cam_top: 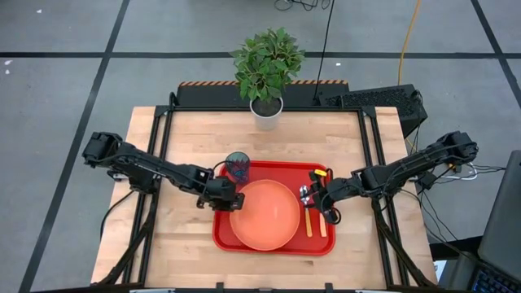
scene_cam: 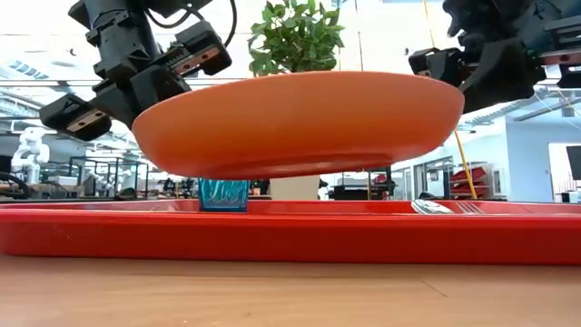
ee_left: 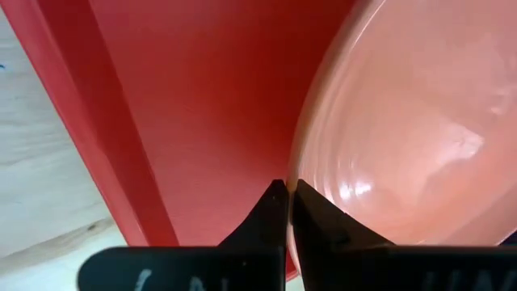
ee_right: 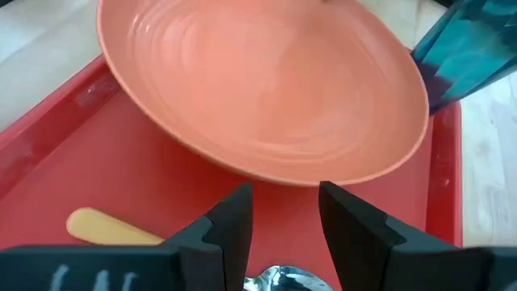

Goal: Pick and place plate/cup/fork/spoon on tray
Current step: Put the orange plate on the red tray

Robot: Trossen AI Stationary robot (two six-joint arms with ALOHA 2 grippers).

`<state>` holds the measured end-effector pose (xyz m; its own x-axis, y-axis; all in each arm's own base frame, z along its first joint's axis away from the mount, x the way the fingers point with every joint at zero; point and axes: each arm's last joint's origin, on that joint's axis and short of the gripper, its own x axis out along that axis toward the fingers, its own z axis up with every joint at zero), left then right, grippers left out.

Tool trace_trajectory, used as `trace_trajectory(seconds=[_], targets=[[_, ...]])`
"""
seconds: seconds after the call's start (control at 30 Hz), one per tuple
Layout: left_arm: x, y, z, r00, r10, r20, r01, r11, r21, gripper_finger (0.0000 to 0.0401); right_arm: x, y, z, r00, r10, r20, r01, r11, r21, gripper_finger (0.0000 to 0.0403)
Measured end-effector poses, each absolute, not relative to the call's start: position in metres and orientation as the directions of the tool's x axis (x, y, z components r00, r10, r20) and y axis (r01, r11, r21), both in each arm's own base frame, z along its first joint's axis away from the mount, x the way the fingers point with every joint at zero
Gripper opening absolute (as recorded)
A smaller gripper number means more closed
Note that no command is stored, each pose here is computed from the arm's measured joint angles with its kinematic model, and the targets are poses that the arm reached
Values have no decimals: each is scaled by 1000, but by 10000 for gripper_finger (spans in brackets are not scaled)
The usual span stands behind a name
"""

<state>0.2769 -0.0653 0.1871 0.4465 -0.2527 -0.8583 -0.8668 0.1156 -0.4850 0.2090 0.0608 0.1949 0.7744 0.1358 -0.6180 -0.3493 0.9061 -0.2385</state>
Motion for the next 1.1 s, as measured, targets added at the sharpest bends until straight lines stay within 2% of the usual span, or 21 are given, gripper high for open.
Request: trace_trajectory(seconds=[0.33,0.47,0.63,1.1], targets=[[277,-65,187,448,-258,-856,-869,99,-484,6,207,60,193,758,129,-639,-354,905,-237,134],[277,-65,187,449,-258,-856,-869,99,-485,24,208,60,193,760,129,-638,-352,905,-237,134],[277,-66,188,451,-259,-854,-865,108,-490,41,208,60,194,764,130,-632,-349,907,-237,134],[281,-66,190,485,-269,-832,-831,153,-535,46,208,60,194,764,129,-632,-349,907,-237,134]])
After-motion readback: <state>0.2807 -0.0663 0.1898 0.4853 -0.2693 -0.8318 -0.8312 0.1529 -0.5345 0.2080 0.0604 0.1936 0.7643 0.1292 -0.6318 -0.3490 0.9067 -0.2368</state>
